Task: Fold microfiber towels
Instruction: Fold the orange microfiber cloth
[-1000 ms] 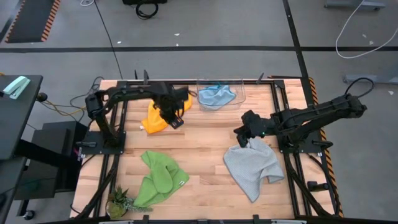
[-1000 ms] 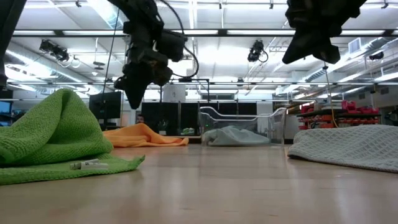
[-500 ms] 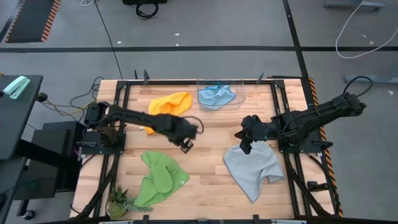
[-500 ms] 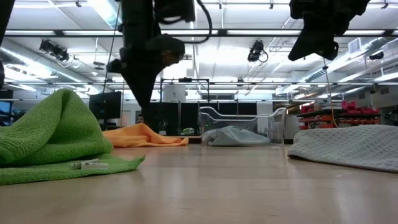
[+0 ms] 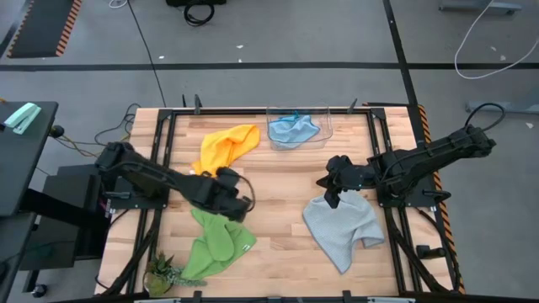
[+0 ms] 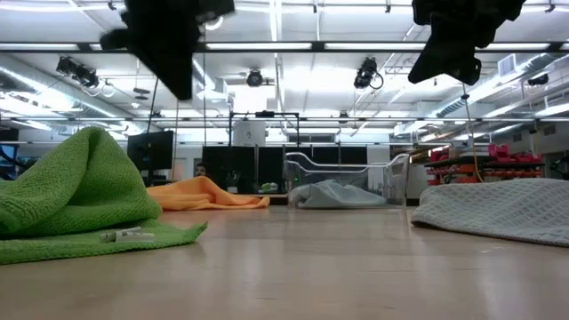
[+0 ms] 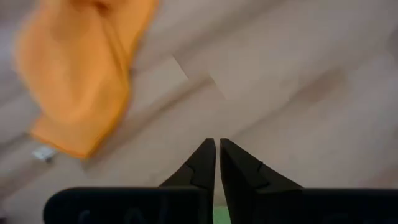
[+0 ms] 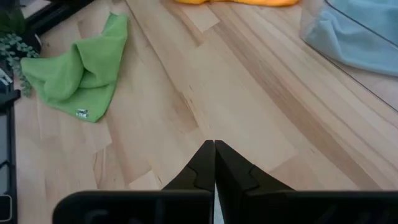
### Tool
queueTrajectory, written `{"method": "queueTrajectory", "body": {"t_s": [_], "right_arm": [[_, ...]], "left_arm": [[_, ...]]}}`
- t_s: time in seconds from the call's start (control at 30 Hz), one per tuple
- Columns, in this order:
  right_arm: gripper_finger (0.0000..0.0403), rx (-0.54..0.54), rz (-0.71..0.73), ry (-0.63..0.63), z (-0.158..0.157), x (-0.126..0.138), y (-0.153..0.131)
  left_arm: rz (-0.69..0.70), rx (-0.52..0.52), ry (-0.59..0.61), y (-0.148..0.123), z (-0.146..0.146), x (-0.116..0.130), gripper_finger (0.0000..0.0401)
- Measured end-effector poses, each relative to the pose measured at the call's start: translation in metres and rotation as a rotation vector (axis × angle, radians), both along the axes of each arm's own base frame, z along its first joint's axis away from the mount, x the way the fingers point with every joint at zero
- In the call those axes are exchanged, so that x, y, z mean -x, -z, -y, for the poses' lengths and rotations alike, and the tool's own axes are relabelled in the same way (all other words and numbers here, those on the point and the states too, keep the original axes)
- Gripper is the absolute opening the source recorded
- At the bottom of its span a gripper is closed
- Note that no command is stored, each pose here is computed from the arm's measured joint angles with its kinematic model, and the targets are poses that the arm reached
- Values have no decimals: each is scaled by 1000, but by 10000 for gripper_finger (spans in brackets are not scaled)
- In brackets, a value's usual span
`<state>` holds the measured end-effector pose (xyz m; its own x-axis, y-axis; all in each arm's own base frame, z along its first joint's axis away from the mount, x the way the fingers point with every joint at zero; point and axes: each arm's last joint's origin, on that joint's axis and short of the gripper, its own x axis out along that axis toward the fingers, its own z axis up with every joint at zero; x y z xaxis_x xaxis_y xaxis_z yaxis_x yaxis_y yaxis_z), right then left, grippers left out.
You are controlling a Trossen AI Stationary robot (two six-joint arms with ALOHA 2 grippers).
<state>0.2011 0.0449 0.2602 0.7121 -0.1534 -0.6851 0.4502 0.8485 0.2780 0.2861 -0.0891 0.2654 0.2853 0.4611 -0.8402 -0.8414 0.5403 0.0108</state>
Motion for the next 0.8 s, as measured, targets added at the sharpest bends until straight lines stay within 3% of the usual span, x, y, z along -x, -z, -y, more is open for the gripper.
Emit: {"method": "queueTrajectory", "body": {"t_s": [0.23, 0.8], "right_arm": [[11, -46, 44, 37, 0, -2, -3], [11, -53, 47, 38, 0, -3, -3]], "left_arm": [[78, -171, -20, -27, 6, 33, 24], [114, -162, 44, -31, 7, 29, 21]]}}
